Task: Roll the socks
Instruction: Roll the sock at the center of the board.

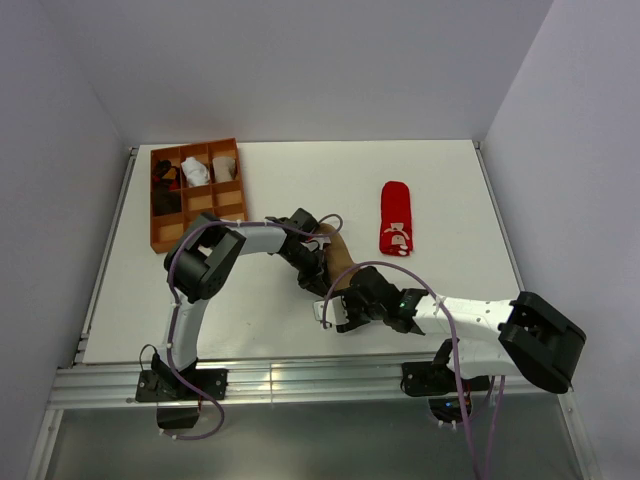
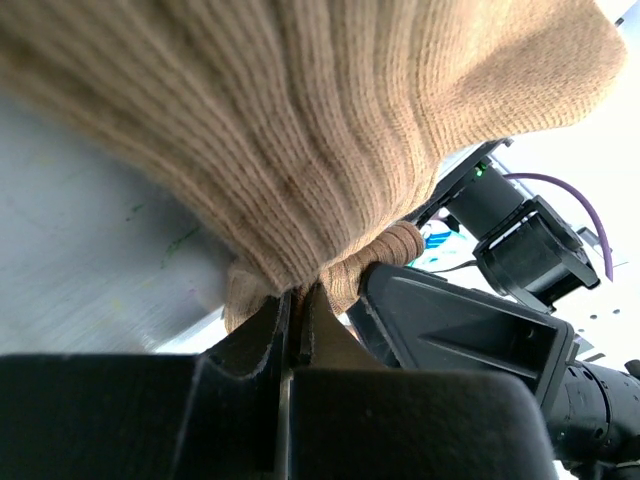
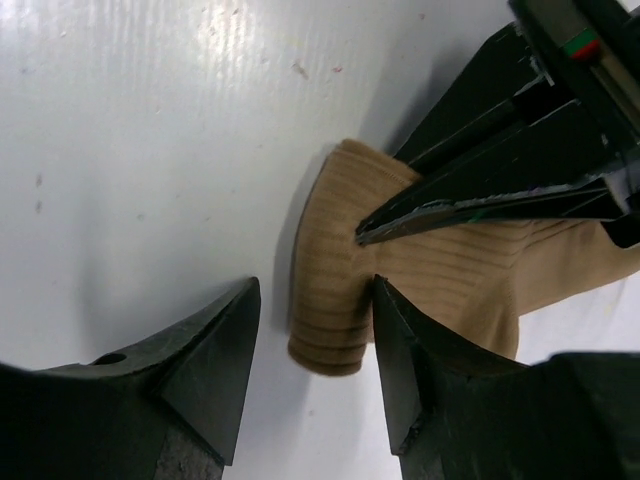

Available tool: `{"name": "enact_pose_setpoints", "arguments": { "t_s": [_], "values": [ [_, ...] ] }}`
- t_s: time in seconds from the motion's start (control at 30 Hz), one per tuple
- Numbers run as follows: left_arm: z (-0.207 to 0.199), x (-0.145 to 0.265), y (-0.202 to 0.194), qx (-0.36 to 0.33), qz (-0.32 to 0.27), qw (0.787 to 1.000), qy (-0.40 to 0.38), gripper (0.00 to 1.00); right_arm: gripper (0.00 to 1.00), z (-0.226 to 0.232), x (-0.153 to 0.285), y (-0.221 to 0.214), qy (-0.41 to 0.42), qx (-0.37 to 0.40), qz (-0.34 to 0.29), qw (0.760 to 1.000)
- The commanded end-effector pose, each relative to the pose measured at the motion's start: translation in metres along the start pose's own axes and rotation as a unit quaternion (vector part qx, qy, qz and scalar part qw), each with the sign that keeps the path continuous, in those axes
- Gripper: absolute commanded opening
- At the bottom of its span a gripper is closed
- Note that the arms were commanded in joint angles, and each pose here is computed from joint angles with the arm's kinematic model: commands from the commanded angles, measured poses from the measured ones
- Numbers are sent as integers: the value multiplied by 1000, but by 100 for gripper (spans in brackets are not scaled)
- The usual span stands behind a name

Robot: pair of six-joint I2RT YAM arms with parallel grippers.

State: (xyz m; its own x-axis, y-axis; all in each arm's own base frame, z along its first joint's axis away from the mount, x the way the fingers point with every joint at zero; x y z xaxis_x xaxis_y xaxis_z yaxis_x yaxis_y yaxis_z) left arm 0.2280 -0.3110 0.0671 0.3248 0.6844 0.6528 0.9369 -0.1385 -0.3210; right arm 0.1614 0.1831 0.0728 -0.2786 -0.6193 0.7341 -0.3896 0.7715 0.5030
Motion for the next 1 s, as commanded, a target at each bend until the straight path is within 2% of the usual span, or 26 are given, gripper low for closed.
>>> {"name": "enact_pose_setpoints", "arguments": {
  "t_s": [0.0,0.1,0.13,0.17,0.27,0.33,0.37,0.4,0.47,0.6,0.83,0.93,0.97],
  "values": [
    [27,-10,3,5,-10,998,59,0,55,-8,-7,3,-13,5,6,1000],
    [27,-9,0,4,-6,998,57,0,46,-10,-10,5,-15,-1,6,1000],
    [27,-9,0,3,-6,999,54,0,33,-12,-11,6,-15,-7,7,1000],
    [28,-9,-1,2,-5,999,53,0,28,-13,-12,7,-13,-13,8,1000],
    [24,-5,-3,-12,-9,999,46,2,25,-13,-14,6,7,-32,28,999],
    [22,-2,-2,-23,-20,998,49,10,21,-13,-10,10,40,-51,22,998],
    [19,2,-3,-27,-26,998,47,12,20,-13,-8,10,52,-61,19,997],
    [18,4,-1,-31,-37,997,52,19,20,-10,-3,3,76,-82,33,993],
    [13,14,2,-44,-62,996,49,25,19,-17,2,11,110,-107,14,988],
    [10,29,9,-49,-122,991,41,36,18,-21,11,3,188,-174,23,966],
    [10,53,17,-53,-224,973,31,39,19,-16,13,-14,273,-255,26,927],
    [8,64,17,-66,-274,959,31,38,19,-19,14,-20,316,-293,28,902],
    [8,68,14,-69,-288,955,32,37,19,-17,10,-22,342,-310,29,887]
  ]
}}
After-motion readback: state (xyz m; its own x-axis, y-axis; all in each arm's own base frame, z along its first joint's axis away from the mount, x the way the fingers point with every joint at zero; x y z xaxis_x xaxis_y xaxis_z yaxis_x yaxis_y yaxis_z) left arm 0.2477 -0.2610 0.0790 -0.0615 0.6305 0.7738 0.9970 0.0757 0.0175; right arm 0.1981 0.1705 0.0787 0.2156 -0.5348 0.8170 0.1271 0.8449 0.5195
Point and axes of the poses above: each gripper's point midway between its finger pads, its own x axis back along the fingers, its own z axis along the line the jaws close on, y = z × x, the point moved 7 cm from there along x, back along the fingers
